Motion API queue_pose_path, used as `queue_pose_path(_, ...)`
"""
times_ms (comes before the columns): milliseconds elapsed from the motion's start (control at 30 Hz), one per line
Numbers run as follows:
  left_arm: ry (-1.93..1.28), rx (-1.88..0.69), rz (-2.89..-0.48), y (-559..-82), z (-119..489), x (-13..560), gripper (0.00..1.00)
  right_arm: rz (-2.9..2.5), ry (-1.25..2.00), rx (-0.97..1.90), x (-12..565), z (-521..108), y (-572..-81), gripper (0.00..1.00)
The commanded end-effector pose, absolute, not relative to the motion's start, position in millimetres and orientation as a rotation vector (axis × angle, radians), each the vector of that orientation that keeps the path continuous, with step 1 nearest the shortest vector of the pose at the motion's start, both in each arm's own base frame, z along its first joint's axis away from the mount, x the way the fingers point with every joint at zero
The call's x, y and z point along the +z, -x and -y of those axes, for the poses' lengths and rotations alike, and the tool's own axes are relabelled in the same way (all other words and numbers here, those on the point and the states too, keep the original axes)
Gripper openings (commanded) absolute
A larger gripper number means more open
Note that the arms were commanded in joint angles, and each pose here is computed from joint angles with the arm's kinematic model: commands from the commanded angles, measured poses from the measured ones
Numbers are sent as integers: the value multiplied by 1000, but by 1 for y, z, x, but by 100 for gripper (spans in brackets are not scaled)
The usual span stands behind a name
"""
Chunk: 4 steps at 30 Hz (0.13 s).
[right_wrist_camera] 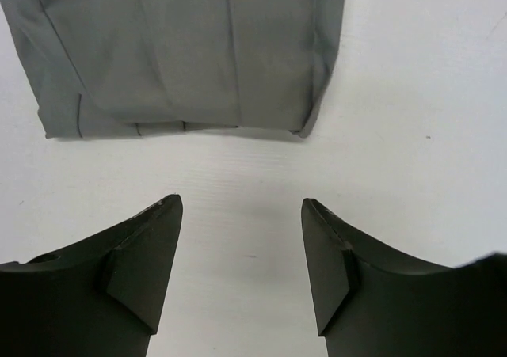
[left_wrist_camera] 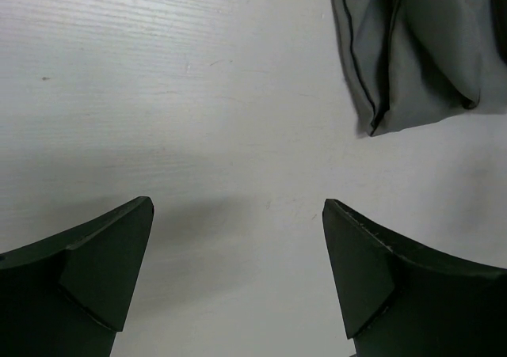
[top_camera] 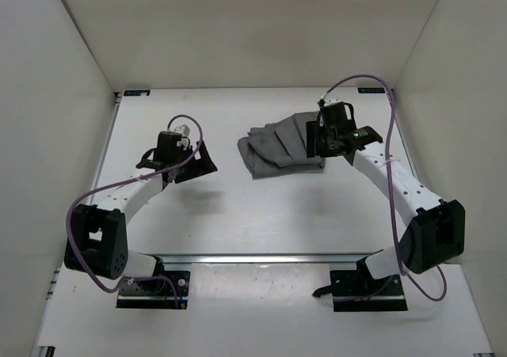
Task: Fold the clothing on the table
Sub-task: Fold the skirt
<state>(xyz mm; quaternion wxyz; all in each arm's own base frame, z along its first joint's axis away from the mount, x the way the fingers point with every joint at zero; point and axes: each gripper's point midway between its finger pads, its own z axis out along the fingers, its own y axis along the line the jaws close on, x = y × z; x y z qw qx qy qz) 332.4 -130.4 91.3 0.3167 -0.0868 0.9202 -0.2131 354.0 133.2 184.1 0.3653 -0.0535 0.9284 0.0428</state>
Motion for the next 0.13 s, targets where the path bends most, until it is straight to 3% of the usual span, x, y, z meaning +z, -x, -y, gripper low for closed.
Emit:
queue_pose_path(0, 200, -527, -2454, -324, 121, 91, 98, -2228, 127, 218, 215, -136, -366, 59)
queue_pose_path(100, 156, -473, -2544, -319, 122, 78, 99, -2258, 142, 216, 198, -135, -356, 60)
